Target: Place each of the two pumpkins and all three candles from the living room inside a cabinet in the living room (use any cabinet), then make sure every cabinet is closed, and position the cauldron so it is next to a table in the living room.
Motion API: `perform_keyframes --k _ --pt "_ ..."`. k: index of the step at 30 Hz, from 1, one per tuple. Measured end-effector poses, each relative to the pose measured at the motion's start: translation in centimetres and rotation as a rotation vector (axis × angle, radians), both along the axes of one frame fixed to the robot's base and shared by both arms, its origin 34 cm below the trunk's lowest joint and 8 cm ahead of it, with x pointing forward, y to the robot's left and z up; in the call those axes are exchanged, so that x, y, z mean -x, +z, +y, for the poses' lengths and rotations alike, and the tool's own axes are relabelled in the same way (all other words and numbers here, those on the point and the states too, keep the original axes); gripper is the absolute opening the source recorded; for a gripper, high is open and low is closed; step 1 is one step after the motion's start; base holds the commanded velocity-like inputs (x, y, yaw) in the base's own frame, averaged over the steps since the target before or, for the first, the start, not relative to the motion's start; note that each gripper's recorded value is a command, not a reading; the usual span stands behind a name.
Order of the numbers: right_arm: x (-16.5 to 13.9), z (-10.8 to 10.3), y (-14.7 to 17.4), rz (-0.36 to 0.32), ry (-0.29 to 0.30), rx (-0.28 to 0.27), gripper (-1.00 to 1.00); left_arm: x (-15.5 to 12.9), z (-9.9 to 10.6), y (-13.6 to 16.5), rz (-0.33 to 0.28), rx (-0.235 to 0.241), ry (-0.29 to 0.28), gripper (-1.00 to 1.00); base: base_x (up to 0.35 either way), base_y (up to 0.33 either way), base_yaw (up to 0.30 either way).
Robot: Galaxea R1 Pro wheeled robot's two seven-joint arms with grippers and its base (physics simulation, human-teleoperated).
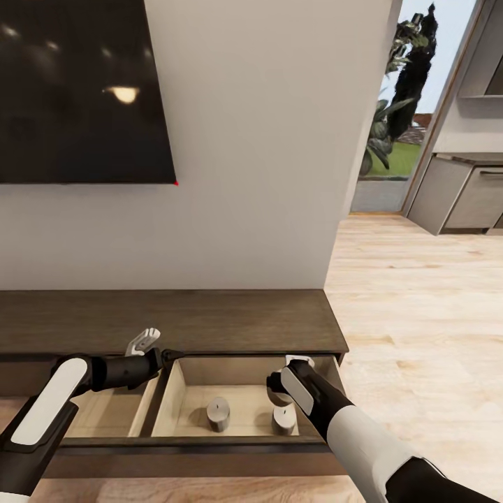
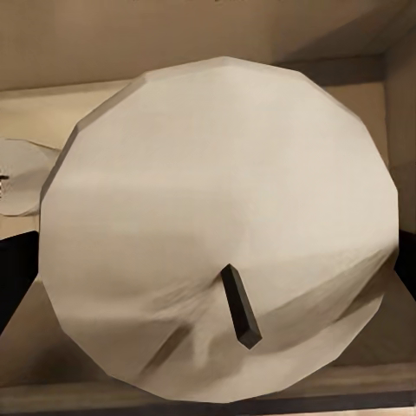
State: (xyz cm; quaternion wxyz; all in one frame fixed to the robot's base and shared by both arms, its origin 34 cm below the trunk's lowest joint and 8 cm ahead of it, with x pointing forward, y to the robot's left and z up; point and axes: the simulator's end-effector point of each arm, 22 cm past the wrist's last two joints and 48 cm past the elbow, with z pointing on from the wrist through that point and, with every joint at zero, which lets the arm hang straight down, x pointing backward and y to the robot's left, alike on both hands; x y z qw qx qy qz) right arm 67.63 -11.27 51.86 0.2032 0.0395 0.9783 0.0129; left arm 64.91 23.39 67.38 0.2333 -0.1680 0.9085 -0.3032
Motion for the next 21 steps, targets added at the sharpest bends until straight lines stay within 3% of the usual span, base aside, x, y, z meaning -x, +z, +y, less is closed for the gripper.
perform_keyframes --k 21 --pt "-0.04 0.06 0.06 -0.001 0.001 -0.002 -1.00 -0.02 -0.06 0.13 -0.003 0.000 -0.002 1.00 0.047 0.078 0.000"
